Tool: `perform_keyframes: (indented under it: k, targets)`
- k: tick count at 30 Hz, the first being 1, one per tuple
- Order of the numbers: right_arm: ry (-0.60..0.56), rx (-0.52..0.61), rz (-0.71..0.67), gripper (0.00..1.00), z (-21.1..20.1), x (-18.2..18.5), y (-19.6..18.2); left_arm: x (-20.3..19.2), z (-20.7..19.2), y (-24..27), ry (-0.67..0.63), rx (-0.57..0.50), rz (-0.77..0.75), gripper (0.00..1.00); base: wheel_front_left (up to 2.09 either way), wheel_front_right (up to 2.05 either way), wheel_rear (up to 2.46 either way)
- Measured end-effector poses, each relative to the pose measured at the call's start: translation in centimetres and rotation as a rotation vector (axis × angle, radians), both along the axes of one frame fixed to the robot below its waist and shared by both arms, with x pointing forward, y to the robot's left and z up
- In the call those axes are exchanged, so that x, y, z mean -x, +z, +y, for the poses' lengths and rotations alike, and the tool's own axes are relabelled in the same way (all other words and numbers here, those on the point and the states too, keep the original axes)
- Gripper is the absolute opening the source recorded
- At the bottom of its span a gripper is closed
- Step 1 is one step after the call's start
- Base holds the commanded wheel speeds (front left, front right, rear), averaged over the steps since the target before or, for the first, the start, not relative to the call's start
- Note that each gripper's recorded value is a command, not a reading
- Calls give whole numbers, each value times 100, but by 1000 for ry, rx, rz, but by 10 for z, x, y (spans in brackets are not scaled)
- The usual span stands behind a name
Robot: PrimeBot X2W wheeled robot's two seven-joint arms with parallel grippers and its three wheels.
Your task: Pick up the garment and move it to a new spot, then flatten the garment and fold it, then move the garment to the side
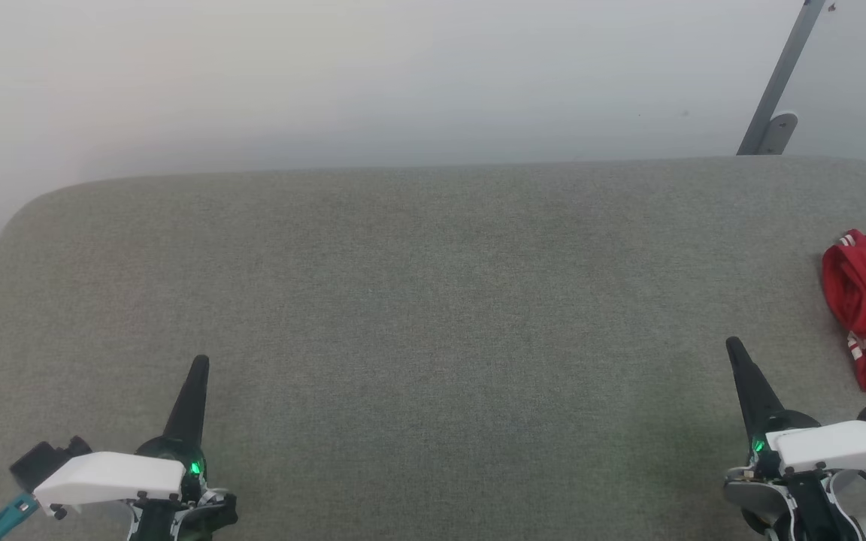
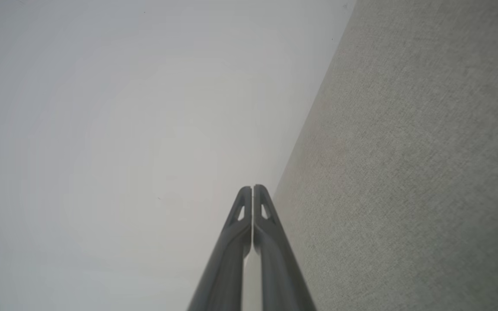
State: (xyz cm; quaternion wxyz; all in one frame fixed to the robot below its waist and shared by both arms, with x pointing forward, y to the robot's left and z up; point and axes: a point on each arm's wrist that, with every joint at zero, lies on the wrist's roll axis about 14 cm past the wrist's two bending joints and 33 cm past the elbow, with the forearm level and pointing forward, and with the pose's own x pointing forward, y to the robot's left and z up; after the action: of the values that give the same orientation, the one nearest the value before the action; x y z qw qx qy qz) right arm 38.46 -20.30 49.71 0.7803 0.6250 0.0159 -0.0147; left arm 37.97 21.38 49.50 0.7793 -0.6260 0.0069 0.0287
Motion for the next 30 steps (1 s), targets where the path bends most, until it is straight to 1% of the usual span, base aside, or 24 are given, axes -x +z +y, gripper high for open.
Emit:
perform_keyframes:
  k: [18, 30]
  targets:
    - [-1, -131, -22, 0, 2, -3, 5, -4, -9, 4, -17, 136, -20, 0, 0, 0, 0]
    - [-3, -203, -31, 0, 2, -3, 7, -8, -13, 9, -28, 206, -38, 0, 0, 0, 0]
